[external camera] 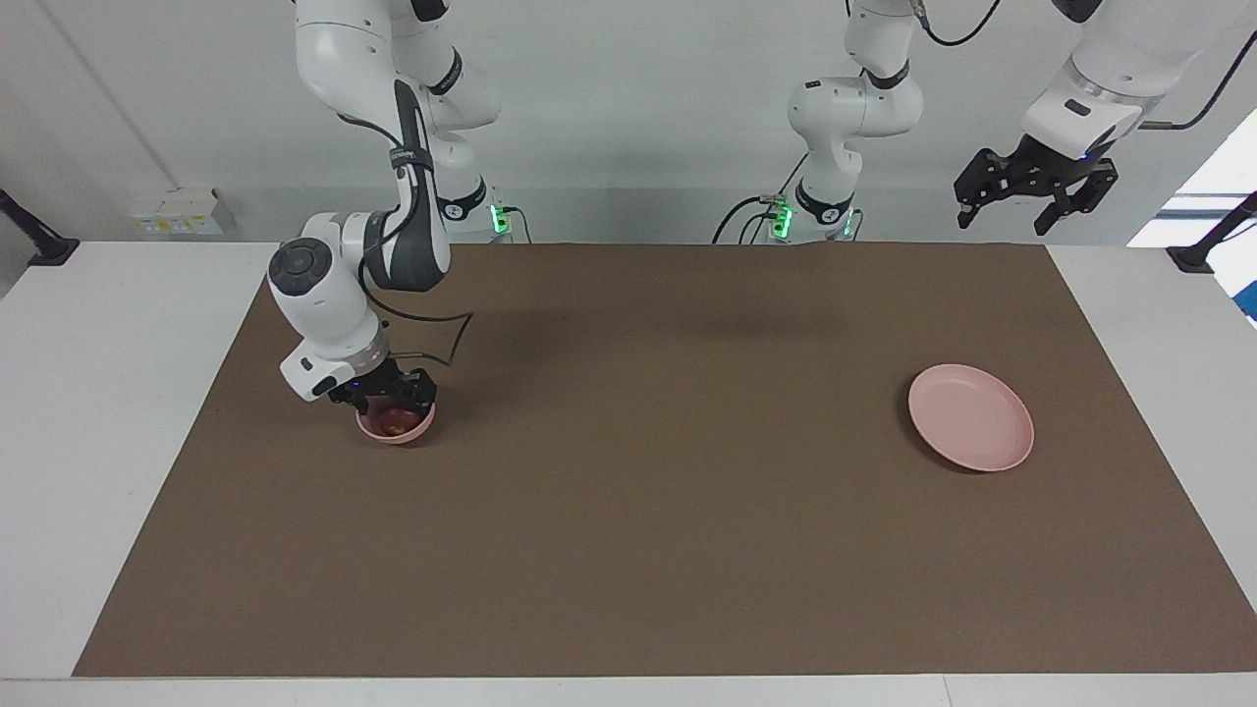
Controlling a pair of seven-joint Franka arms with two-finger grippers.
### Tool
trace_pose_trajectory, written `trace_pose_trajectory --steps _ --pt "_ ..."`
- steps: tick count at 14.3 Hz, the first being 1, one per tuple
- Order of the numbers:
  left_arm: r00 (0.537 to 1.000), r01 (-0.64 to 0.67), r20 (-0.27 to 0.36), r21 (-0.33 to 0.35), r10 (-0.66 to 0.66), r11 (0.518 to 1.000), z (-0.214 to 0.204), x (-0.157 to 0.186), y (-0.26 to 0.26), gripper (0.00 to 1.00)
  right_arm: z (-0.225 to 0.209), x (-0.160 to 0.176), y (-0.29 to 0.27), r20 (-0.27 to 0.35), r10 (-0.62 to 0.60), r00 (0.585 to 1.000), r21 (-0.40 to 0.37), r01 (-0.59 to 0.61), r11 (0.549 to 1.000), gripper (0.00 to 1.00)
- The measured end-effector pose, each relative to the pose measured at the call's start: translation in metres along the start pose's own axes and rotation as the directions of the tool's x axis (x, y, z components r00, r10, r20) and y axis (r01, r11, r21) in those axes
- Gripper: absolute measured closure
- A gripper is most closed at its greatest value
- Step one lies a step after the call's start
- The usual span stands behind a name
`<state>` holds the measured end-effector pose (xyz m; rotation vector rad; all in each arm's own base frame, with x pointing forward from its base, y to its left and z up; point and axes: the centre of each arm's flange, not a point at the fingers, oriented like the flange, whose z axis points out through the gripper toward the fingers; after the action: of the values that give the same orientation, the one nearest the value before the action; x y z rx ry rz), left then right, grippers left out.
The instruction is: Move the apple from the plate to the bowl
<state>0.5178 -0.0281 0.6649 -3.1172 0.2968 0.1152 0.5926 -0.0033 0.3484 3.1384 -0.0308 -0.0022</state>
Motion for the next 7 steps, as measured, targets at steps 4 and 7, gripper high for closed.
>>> trace_pose_trajectory --steps 4,7 --pt "1.0 0.004 0.0 0.0 -0.004 1.0 0.0 0.0 -0.001 0.0 -0.077 0.004 -0.001 -0.043 0.002 0.999 0.015 -0.001 1.0 0.0" --pt "1.0 0.009 0.0 -0.001 -0.009 1.0 0.0 -0.001 -0.004 0.0 -0.15 -0.007 0.002 -0.028 0.002 1.0 0.028 -0.002 1.0 0.0"
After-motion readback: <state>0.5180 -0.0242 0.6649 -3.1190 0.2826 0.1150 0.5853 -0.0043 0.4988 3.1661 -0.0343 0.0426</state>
